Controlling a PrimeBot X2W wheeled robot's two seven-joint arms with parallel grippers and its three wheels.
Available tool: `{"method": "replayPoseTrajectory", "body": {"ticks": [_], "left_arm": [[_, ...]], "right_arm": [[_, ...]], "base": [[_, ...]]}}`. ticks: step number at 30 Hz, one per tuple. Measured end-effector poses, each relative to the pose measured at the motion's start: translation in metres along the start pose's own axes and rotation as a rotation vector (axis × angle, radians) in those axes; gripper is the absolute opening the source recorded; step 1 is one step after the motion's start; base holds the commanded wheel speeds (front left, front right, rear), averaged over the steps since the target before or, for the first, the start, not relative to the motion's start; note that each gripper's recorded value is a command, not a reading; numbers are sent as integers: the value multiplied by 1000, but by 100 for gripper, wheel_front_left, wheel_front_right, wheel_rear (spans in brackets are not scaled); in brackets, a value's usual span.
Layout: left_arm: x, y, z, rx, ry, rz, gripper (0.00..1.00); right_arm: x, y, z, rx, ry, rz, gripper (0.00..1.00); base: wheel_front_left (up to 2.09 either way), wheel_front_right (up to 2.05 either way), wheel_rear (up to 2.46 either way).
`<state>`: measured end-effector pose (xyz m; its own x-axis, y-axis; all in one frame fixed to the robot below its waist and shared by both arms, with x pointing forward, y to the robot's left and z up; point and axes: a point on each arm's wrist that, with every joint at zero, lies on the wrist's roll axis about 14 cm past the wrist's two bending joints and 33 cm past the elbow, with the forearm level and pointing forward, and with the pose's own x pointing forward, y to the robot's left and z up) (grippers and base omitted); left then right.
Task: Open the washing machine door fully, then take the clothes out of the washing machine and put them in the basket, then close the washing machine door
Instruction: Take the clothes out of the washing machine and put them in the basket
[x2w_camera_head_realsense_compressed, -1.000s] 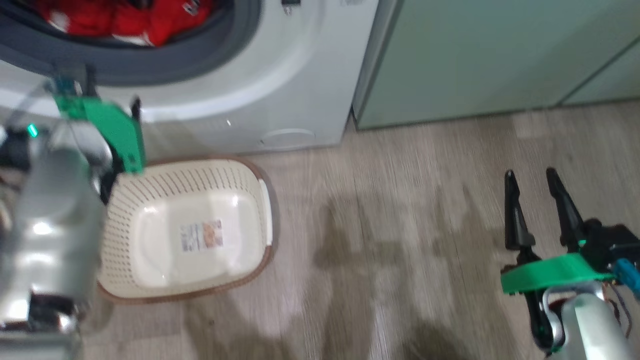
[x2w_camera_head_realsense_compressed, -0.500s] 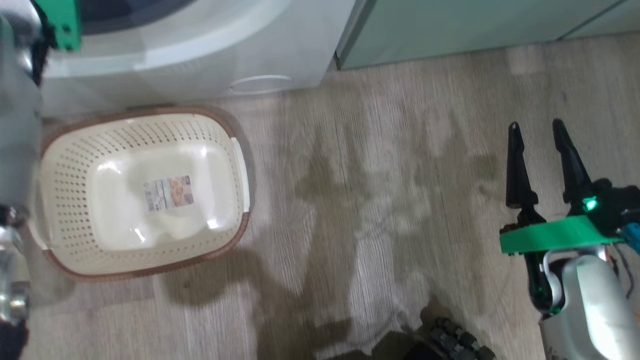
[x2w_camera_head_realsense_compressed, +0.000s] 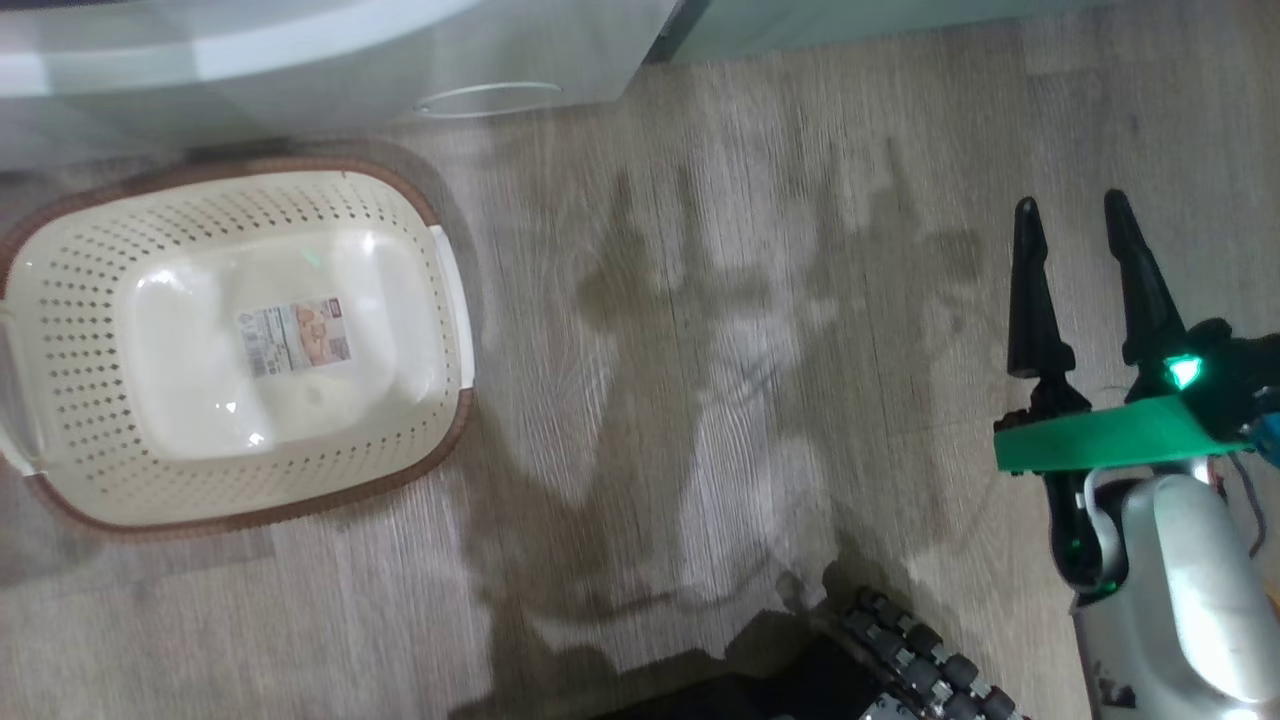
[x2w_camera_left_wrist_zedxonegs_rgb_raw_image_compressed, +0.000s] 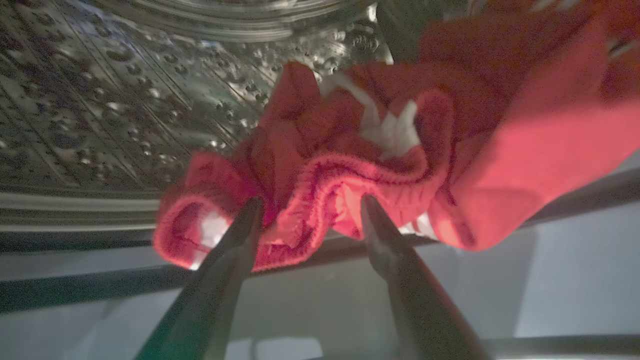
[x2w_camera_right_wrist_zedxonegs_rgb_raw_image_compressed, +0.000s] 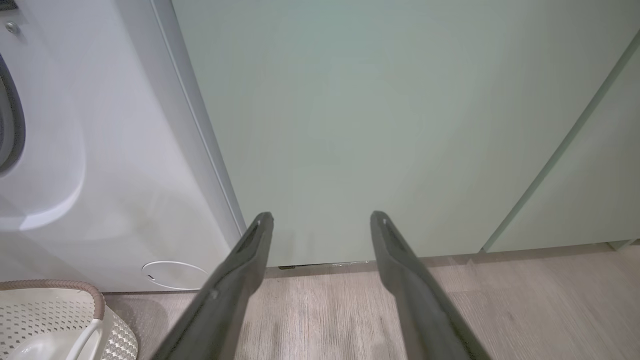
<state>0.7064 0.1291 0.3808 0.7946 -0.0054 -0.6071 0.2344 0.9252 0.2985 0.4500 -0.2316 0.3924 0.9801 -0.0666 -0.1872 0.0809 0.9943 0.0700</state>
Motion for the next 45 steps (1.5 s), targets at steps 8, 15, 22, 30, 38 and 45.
{"method": "replayPoseTrajectory", "body": {"ticks": [8, 15, 22, 30, 38, 45], "left_arm": [[19, 2, -41, 36, 129, 30, 91], [22, 11, -42, 17, 107, 69, 0], [0, -1, -28, -70, -24, 28, 0], [-53, -16, -19, -242, -177, -44, 0], [-110, -17, -13, -348, -276, -89, 0], [-166, -25, -33, -341, -333, -107, 0]], "right_arm": [[10, -2, -4, -10, 1, -1, 100], [12, -1, -9, -7, 10, 1, 100], [9, 0, 8, 2, -31, 1, 100], [-21, 4, 24, 13, -53, 3, 100], [-47, 14, 43, 25, -97, 38, 100], [-74, 22, 58, 28, -136, 73, 100]], "base": [[0, 0, 0], [0, 0, 0], [0, 0, 0], [0, 0, 0], [0, 0, 0], [0, 0, 0]]}}
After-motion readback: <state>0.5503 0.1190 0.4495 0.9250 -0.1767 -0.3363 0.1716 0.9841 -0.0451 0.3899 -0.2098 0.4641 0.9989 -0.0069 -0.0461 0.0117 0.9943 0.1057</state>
